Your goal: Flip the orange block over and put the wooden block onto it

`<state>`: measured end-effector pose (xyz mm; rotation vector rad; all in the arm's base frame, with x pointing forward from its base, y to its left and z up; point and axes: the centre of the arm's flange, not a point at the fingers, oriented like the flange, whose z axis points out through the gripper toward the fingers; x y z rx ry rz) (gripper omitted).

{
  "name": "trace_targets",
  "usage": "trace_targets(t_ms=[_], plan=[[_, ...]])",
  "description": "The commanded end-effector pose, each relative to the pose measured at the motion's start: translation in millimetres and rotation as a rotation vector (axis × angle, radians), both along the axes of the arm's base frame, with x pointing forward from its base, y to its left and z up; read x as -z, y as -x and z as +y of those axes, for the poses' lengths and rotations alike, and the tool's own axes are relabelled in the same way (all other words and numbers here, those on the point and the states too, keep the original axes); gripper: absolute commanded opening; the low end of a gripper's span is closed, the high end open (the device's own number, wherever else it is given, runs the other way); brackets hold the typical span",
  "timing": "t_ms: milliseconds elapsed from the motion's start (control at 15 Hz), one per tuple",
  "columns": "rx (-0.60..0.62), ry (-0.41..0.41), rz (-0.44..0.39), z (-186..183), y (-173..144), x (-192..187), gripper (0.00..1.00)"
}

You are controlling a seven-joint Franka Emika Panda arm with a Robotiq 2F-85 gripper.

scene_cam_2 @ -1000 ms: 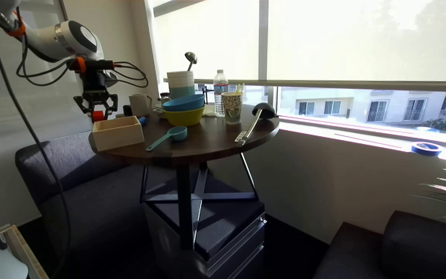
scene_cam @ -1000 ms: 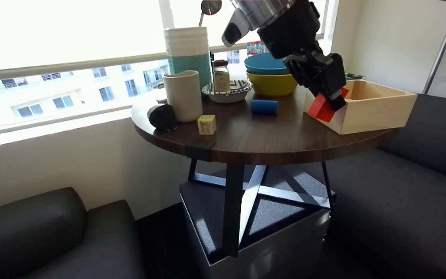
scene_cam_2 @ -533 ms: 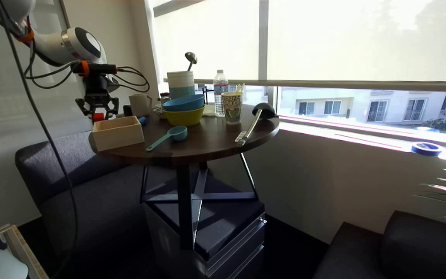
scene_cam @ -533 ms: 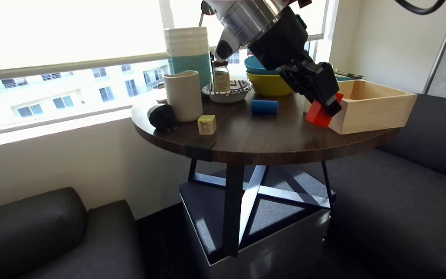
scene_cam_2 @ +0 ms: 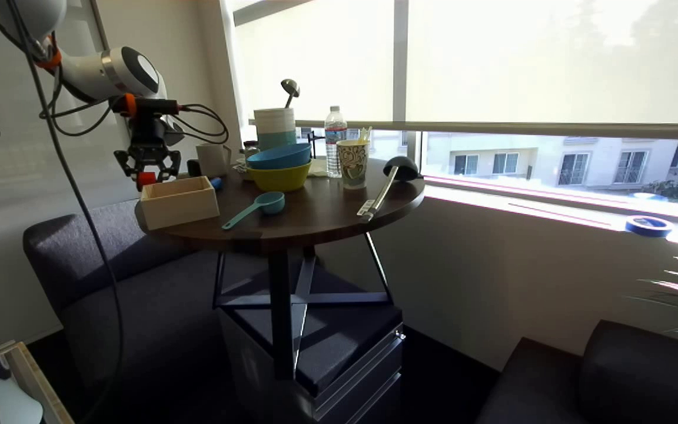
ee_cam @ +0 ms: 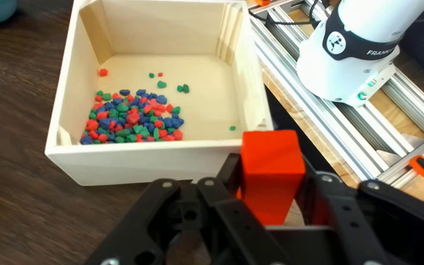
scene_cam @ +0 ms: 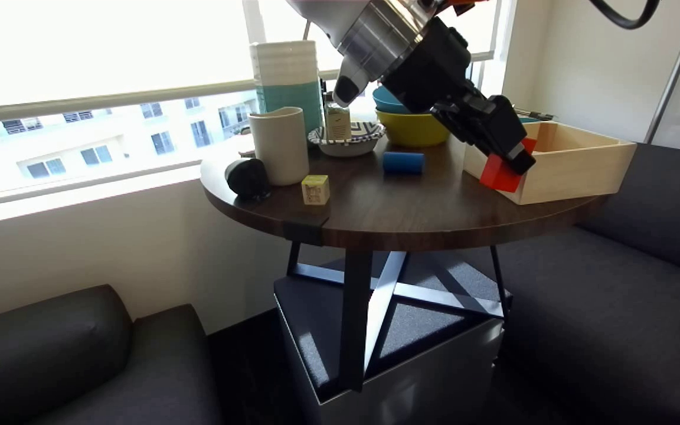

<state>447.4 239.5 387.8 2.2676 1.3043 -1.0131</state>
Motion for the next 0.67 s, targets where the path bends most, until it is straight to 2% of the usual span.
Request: trace_targets(t_ms=[0, 333, 600], plan=[[0.012, 0.045, 0.011, 8.6, -5.3, -5.6, 0.12], [0.027, -0.012, 0.017, 10.2, -7.8, -3.8, 0.12], [0.047, -0.020, 0.004, 13.3, -7.9, -4.6, 0.12]])
